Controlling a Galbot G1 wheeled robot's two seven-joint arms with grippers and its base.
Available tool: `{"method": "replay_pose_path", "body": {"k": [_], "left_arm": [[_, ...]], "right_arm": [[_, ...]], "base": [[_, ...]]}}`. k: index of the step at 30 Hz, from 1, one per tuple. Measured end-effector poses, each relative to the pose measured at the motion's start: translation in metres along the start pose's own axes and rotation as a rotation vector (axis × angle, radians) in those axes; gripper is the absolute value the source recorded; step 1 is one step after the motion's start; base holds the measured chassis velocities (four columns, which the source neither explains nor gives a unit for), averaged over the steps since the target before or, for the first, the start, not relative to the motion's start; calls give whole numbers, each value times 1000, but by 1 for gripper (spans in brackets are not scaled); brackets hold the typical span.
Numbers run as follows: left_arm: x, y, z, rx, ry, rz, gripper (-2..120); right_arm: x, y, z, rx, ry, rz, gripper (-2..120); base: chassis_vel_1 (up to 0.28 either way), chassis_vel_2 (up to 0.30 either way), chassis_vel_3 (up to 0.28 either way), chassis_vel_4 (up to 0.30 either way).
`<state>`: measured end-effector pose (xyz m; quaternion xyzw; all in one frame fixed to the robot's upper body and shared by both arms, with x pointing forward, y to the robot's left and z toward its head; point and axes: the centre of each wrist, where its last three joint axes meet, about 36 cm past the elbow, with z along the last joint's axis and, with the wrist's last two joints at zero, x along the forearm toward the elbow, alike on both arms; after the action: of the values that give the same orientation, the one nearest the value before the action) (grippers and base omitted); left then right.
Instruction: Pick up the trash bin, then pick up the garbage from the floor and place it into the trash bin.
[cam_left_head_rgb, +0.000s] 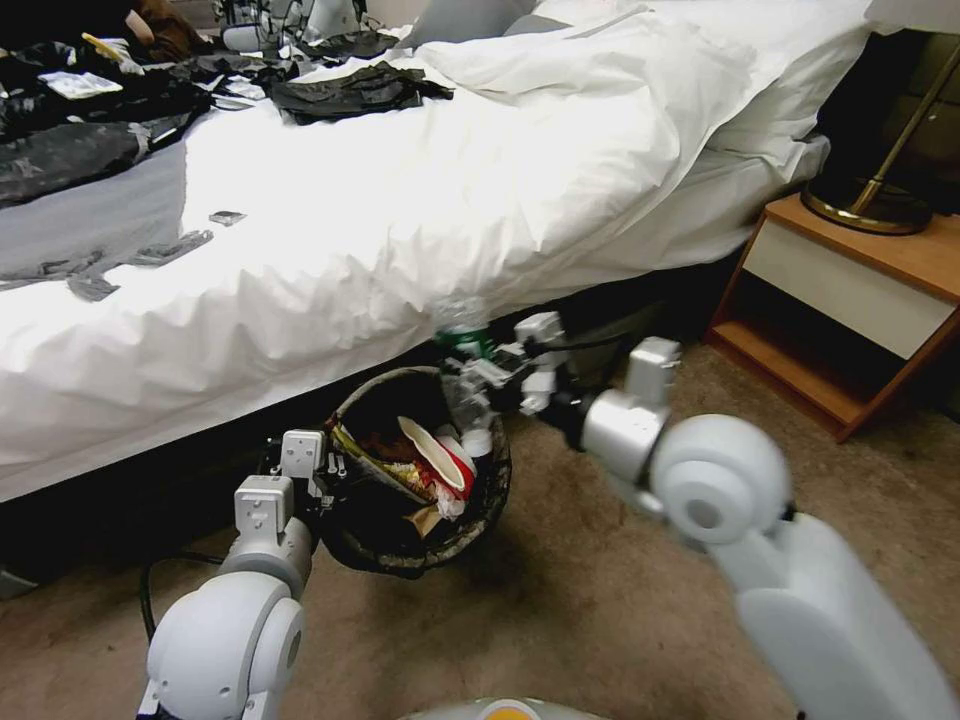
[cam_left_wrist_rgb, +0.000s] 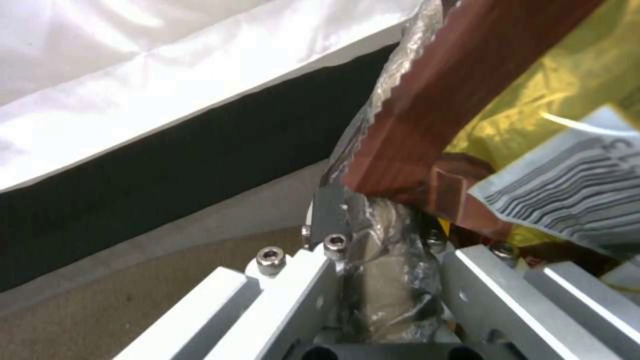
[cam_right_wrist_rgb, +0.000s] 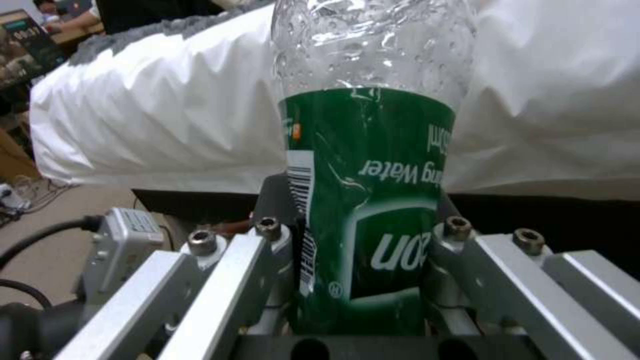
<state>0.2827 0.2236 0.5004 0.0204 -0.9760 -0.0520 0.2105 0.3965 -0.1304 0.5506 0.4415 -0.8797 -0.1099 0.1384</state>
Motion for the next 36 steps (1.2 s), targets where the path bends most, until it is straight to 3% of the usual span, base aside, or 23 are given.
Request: {"method": "replay_pose_path", "body": {"k": [17, 36], "left_arm": [[-3, 0, 2, 2, 8, -3, 0], [-5, 0, 4, 2, 13, -6, 0]], "right_arm": [[-38, -9, 36, -24, 107, 7, 21], [-42, -16, 36, -4, 99, 37, 89]], "base": [[0, 0, 0, 0], [0, 0, 0, 0]]}}
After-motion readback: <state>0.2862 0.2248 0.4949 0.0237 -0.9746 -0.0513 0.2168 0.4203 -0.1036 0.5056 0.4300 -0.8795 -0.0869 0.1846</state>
